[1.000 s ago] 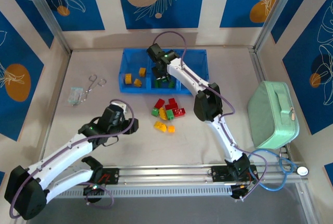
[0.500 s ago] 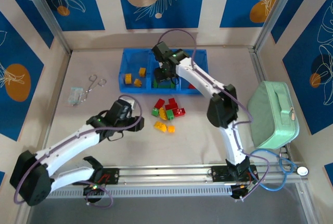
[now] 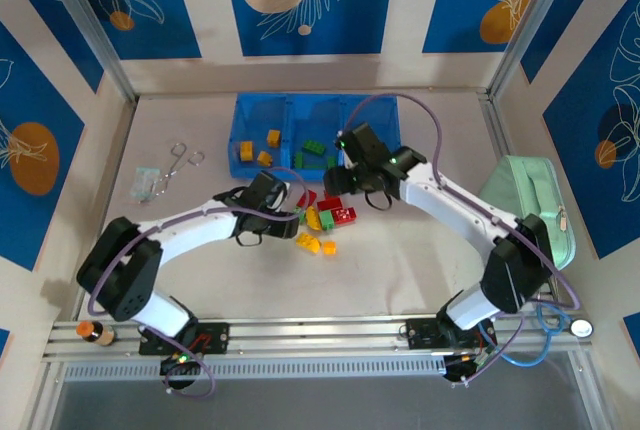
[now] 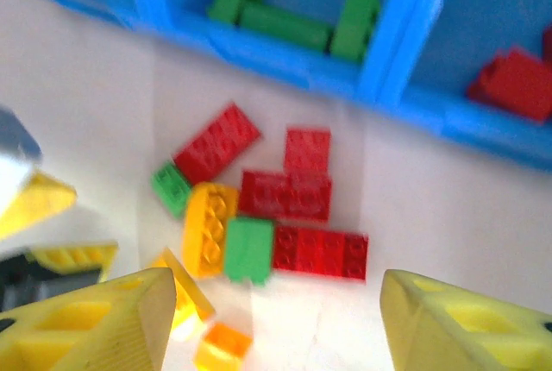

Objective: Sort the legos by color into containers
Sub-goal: Pick up the lego from the center of the table.

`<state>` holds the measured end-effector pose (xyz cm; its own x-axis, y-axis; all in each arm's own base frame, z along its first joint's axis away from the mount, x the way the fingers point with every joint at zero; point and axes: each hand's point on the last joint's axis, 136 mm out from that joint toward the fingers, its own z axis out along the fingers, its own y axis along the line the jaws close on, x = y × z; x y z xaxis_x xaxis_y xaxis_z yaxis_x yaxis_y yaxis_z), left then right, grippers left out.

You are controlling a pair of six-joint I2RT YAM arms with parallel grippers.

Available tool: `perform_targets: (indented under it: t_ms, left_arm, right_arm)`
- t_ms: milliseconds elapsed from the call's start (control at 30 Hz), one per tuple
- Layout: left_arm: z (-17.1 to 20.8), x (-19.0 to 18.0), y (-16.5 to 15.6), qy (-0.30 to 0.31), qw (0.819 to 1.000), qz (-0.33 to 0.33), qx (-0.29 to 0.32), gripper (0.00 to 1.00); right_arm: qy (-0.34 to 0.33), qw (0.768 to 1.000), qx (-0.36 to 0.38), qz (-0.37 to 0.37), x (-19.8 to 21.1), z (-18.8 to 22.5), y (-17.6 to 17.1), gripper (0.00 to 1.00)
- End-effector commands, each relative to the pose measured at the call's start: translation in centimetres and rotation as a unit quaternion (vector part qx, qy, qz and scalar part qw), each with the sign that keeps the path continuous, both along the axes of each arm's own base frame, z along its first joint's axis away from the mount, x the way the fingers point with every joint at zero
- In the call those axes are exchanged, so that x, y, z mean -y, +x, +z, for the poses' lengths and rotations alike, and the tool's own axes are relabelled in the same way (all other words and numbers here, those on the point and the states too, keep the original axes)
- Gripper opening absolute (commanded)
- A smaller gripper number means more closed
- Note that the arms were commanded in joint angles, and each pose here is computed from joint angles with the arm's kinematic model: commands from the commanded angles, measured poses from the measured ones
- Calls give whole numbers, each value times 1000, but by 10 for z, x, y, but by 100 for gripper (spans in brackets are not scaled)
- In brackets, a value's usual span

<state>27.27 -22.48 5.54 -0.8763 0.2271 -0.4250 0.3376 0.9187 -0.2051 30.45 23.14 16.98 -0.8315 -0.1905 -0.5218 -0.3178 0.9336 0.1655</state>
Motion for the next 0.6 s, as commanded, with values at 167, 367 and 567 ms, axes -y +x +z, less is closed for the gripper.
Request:
perform_targets:
  t_ms: [167,367,567]
  left_arm:
    - [-7,29,23,2,999,-46,3,63]
    - [-20,40,34,9,999,-50,-13,62]
    - [-30,40,42,34,998,-51,-17,55]
  right_arm:
    - [50,997,-15,-54,42,-27,-33,65]
    - [69,995,-14,-72,59,-29,-45,65]
    - [75,994,-10,-79,67,-30,-51,65]
